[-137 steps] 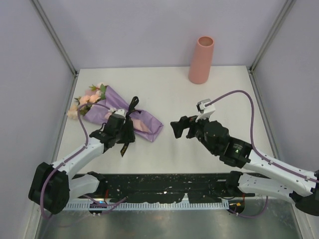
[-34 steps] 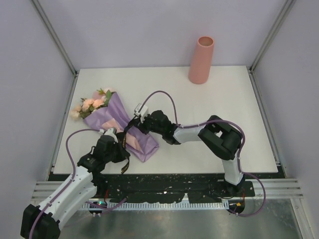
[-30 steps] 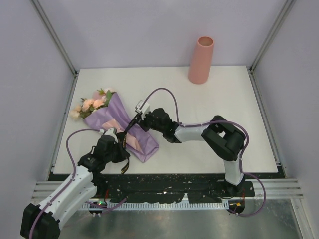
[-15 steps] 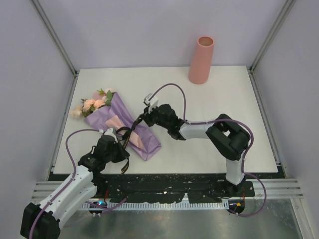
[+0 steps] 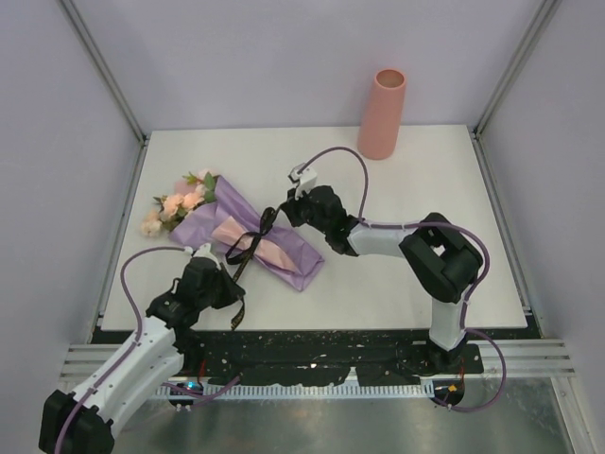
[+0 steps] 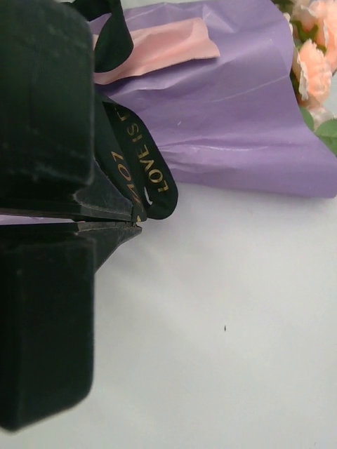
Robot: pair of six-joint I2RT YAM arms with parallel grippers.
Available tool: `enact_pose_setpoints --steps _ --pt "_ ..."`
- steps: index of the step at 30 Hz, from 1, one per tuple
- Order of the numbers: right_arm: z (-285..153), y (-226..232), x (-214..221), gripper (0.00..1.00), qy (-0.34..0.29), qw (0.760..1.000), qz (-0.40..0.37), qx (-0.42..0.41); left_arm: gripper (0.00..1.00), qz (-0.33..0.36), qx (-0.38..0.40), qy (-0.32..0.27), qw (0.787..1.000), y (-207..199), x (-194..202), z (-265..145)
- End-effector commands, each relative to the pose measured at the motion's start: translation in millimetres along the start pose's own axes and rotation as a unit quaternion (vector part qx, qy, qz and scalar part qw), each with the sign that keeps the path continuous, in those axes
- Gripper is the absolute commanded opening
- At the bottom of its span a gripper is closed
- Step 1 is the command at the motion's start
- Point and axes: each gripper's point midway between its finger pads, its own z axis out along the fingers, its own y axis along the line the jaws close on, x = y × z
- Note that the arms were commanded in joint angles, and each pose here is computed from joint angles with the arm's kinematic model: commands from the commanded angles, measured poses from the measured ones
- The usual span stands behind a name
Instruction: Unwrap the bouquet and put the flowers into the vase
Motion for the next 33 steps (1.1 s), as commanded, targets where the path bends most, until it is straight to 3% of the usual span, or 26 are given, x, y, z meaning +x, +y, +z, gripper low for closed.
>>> enact_pose_setpoints --steps 1,10,17,25,33 --pt "-10 -39 -80 0.05 -0.093 0.993 0.022 0.074 0.00 -0.019 -0.048 -0.034 0.998 15 -11 -13" --pt "-24 -56 -74 0.05 -0.099 0.989 0.029 0.106 0.00 -0.045 -0.150 -0.178 0.971 43 -68 -56" --pt "-34 -69 -78 0.05 -0.106 0.986 0.034 0.124 0.00 -0.052 -0.242 -0.214 0.945 65 -88 -83" --pt "-64 -103 -86 0.05 -0.118 0.975 0.050 0.179 0.00 -0.106 -0.310 -0.251 0.911 85 -101 -105" --pt "-101 -140 -105 0.05 -0.133 0.965 0.050 0.221 0.00 -0.146 -0.316 -0.287 0.893 80 -131 -116"
